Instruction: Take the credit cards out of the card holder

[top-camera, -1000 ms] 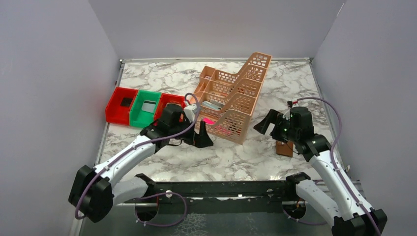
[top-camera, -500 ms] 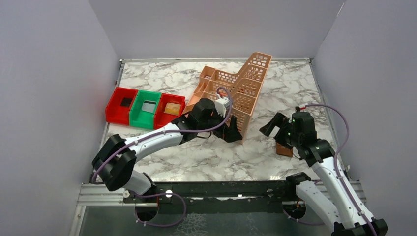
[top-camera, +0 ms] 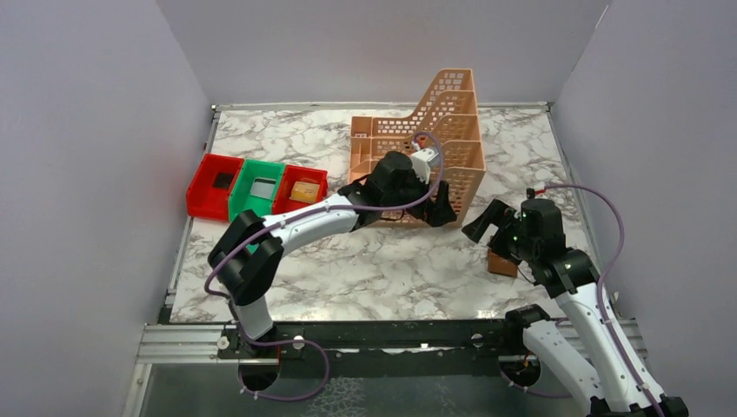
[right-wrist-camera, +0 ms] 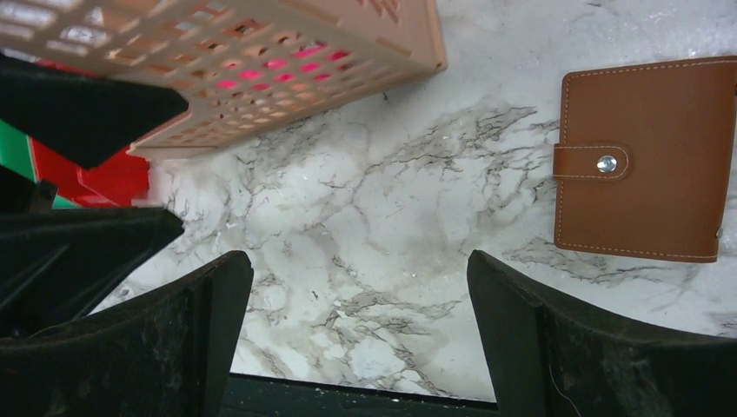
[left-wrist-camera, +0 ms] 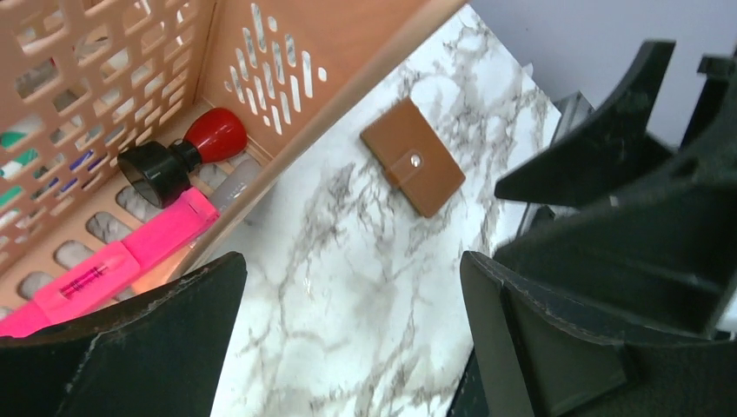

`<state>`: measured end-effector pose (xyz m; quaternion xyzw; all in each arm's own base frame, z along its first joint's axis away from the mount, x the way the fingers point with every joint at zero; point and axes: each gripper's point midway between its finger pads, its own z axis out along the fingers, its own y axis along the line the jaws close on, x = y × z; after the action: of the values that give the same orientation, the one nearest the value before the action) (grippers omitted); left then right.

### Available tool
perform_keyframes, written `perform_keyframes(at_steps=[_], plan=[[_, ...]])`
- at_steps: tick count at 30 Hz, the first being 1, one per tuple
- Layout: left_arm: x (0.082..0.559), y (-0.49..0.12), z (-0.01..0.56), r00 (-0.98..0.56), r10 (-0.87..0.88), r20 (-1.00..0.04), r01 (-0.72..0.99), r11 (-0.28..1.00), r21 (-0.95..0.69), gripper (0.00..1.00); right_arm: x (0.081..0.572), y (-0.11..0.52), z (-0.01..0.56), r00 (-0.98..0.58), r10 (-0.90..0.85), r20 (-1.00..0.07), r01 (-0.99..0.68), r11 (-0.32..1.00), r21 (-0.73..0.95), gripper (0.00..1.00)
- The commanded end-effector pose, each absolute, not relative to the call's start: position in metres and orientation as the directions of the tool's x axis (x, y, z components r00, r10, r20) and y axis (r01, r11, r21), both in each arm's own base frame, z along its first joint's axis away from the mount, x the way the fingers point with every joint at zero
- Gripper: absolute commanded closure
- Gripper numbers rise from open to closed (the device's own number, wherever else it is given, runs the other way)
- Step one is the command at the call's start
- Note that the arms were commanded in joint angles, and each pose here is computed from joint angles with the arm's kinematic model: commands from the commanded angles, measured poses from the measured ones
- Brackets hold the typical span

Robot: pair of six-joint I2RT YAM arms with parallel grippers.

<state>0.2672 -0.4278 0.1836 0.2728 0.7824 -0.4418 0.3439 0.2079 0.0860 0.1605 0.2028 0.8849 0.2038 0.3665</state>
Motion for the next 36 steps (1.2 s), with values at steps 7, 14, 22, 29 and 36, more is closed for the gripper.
perform_keyframes(at_steps=[7, 14, 22, 29, 36], plan=[[0.286, -0.428, 0.192, -0.555, 0.139, -0.82, 0.756, 0.495, -0.428, 0.01, 0.209, 0.116, 0.175, -0.708, 0.378, -0.596, -0.024, 0.831, 0.556, 0.01], [0.244, -0.379, 0.202, -0.554, 0.113, -0.825, 0.75, 0.497, -0.436, 0.01, 0.2, 0.154, 0.168, -0.773, 0.307, -0.555, -0.191, 0.721, 0.666, 0.0], [0.252, -0.279, 0.189, -0.523, -0.009, -0.852, 0.525, 0.784, -0.331, 0.01, 0.194, 0.183, 0.151, -0.843, 0.264, -0.469, -0.238, 0.599, 0.765, 0.05], [0.269, -0.192, 0.179, -0.539, -0.154, -0.828, 0.209, 0.928, -0.308, 0.01, 0.197, 0.211, 0.13, -0.825, 0.254, -0.505, -0.204, 0.7, 0.684, 0.05], [0.268, -0.152, 0.179, -0.548, -0.268, -0.793, 0.093, 0.922, -0.376, 0.01, 0.219, 0.235, 0.118, -0.737, 0.372, -0.565, -0.114, 0.755, 0.645, 0.05]])
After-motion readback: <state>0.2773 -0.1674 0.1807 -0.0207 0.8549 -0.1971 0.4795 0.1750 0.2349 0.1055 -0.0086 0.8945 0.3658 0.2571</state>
